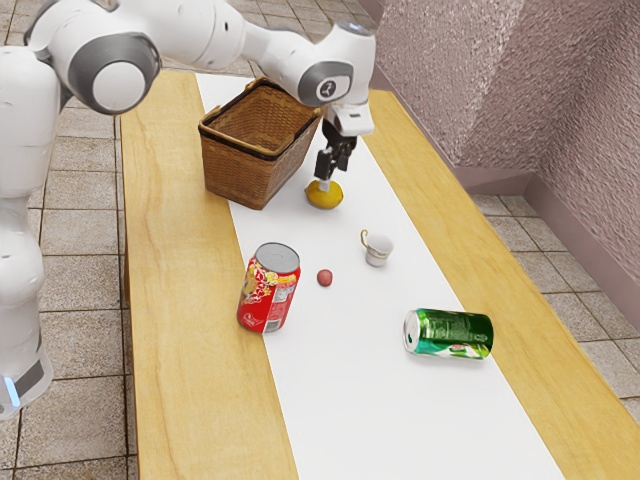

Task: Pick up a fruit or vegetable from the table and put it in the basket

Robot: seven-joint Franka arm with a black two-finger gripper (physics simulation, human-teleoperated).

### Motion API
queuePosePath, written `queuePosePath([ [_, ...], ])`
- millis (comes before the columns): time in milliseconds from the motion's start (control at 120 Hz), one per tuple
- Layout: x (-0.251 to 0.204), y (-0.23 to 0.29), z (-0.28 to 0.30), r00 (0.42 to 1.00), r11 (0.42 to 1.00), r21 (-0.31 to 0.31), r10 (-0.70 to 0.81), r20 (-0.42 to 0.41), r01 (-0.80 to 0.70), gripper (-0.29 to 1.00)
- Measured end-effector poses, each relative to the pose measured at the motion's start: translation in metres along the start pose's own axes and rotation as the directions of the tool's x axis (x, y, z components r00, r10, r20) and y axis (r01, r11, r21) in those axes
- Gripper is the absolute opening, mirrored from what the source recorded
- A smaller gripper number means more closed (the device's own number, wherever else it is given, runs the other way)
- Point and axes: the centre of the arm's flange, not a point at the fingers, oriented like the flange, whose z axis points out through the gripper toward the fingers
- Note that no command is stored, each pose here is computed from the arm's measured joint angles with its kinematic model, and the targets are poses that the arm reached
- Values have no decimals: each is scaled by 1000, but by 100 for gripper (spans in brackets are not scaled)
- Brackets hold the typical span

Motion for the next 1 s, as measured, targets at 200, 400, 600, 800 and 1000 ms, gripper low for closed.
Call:
queuePosePath([
  [200, -8, -7, 16, 1000, 1000, -5, -11, 8, 11, 70],
  [400, -6, -7, 25, 1000, 1000, -8, -4, 9, 4, 70],
  [600, -8, -8, 37, 1000, 1000, -12, -6, 9, 7, 70],
  [800, -11, -11, 41, 1000, 1000, -10, -14, 6, 14, 70],
  [1000, -10, -11, 43, 1000, 1000, -8, -15, 5, 15, 31],
])
